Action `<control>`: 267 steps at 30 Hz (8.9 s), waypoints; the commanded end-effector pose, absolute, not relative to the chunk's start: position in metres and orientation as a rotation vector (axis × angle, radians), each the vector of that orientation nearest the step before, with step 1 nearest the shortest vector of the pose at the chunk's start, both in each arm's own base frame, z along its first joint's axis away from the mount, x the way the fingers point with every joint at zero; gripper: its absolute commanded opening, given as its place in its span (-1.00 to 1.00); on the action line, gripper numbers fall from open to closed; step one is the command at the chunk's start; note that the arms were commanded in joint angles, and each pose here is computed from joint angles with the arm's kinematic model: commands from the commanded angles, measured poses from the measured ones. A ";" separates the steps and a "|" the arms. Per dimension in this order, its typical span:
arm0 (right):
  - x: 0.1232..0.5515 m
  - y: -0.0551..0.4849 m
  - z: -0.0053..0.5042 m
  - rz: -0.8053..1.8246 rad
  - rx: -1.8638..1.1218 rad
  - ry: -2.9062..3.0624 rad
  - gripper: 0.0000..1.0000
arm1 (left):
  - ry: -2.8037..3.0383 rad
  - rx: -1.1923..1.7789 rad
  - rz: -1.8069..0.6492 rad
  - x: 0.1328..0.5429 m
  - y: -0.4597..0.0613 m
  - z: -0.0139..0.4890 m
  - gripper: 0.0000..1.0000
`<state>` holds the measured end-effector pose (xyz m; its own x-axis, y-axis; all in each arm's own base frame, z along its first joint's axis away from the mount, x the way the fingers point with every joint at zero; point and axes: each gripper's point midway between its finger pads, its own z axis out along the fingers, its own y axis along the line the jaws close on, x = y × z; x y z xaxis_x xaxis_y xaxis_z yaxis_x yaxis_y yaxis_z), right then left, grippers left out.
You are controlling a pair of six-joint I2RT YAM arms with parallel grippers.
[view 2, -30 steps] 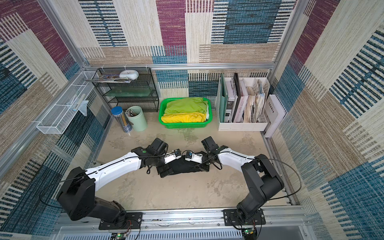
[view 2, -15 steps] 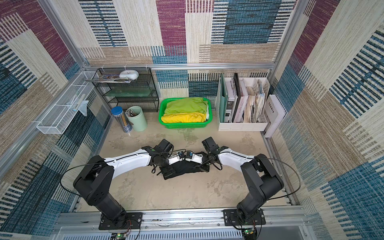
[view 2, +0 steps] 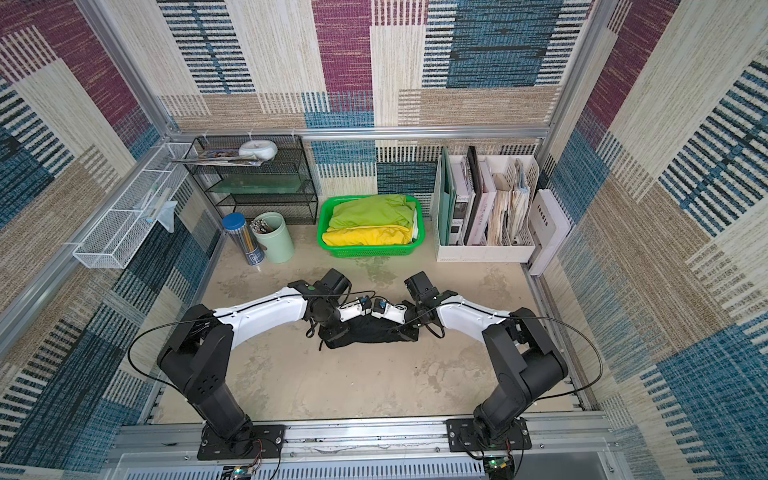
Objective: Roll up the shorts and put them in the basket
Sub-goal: Pick up the shorts from the center of the board, then place the shorts in the bin, then reset both arms
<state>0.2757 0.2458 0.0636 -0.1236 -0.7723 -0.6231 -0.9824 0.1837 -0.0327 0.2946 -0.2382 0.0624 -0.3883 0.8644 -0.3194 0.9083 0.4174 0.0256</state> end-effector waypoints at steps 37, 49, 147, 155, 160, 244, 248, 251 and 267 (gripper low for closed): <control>0.640 0.207 0.338 -0.442 -1.021 1.414 -1.00 | 1.628 0.718 0.382 0.635 -0.202 0.351 -1.00; 0.617 0.238 0.202 -0.024 -1.366 1.617 -1.00 | 1.895 1.147 0.042 0.618 -0.200 0.210 -1.00; 0.525 0.193 0.361 0.138 -0.980 1.492 0.54 | 1.906 0.791 -0.790 0.614 -0.291 0.211 0.46; 0.511 0.183 0.371 0.098 -0.955 1.510 0.57 | 1.768 0.804 -0.813 0.596 -0.301 0.285 0.99; 0.513 0.164 0.382 0.003 -0.855 1.536 0.58 | 1.684 0.802 -0.743 0.576 -0.305 0.346 0.99; 0.390 -0.020 0.136 -0.283 0.137 1.744 0.76 | 1.972 -0.057 0.075 0.399 0.015 0.091 0.99; 0.398 -0.021 0.128 -0.262 0.127 1.780 0.74 | 1.971 -0.058 0.074 0.399 0.015 0.091 0.99; 0.397 -0.024 0.128 -0.236 0.138 1.776 0.75 | 1.972 -0.057 0.074 0.399 0.015 0.090 0.99; 0.374 -0.022 0.129 -0.155 0.108 1.690 0.78 | 1.972 -0.058 0.074 0.399 0.015 0.090 0.99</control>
